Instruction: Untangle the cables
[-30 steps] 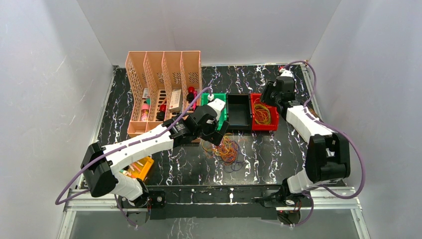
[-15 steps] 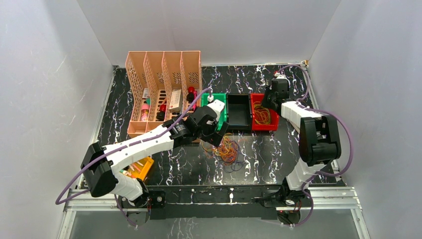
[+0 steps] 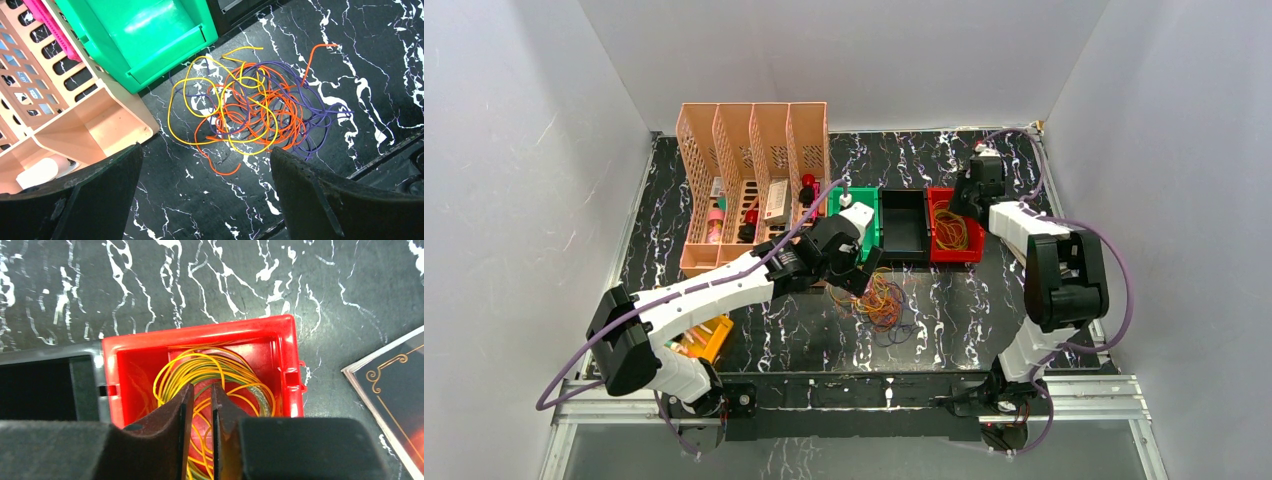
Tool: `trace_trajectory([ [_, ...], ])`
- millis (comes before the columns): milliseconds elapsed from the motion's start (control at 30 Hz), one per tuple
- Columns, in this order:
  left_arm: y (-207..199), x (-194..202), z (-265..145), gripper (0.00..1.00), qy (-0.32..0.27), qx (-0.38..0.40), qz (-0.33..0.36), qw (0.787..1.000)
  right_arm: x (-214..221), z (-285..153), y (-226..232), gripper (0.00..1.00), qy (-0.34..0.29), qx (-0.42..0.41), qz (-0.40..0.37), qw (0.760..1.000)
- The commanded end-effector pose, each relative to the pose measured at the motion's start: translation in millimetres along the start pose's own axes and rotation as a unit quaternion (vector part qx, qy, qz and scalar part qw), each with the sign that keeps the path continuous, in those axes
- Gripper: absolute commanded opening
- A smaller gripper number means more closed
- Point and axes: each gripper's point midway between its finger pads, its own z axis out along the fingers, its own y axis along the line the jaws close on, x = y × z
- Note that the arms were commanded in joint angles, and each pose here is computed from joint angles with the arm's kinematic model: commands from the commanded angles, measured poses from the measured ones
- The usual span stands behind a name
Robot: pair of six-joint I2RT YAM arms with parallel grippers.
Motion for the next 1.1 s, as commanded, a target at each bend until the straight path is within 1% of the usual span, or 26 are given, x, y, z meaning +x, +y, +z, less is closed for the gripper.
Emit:
trace_trajectory([
  [0, 9.1, -7.9, -6.9, 0.98, -0.015, -0.019, -0.017, 1.000, -68.7, -39.6, 22.4, 0.29, -0.088, -0.033, -0.001, 0.996],
  [200, 16.4, -15.0, -5.3, 0.98, -0.031, -0.050, -0.054, 0.997, -84.3, -74.6, 28.8, 0.37, -0.117, -0.046, 0.006, 0.992],
  [267, 12.3, -19.5, -6.6, 0.98, -0.034, -0.041, -0.058, 0.997, -87.2, -86.7, 31.7, 0.40, -0.124, -0.053, 0.007, 0.991],
  [333, 7.4, -22.4, -7.5, 0.98, -0.037, -0.027, -0.058, 0.997, -87.0, -97.6, 31.9, 0.46, -0.128, -0.054, 0.013, 0.990],
  [433, 5.7, -25.5, -9.0, 0.98, -0.053, -0.015, -0.050, 0.997, -81.8, -114.0, 32.7, 0.52, -0.118, -0.057, 0.031, 0.991],
  [533, 9.9, -20.8, -8.9, 0.98, -0.073, -0.016, -0.053, 0.996, -65.1, -128.0, 35.5, 0.54, -0.094, -0.071, 0.039, 0.992],
  [633, 14.1, -13.6, -10.1, 0.98, -0.071, -0.022, -0.054, 0.996, -47.0, -142.6, 33.0, 0.56, -0.080, -0.076, 0.045, 0.993],
  [767, 13.5, -8.3, -11.4, 0.98, -0.074, -0.017, -0.068, 0.995, -22.9, -155.9, 13.4, 0.58, -0.072, -0.036, 0.075, 0.994],
  [900, 3.8, -1.0, -9.0, 0.98, -0.073, 0.012, -0.086, 0.994, 13.4, -165.5, 8.0, 0.63, -0.031, -0.038, 0.076, 0.996],
  [1000, 3.6, 7.0, -3.5, 0.98, -0.063, 0.008, -0.105, 0.992, 35.2, -175.2, 8.5, 0.64, -0.003, -0.051, 0.075, 0.996],
  [1067, 6.3, 12.2, -0.8, 0.98, -0.058, 0.000, -0.116, 0.992, 48.0, -181.6, 16.3, 0.66, 0.010, -0.084, 0.062, 0.994],
])
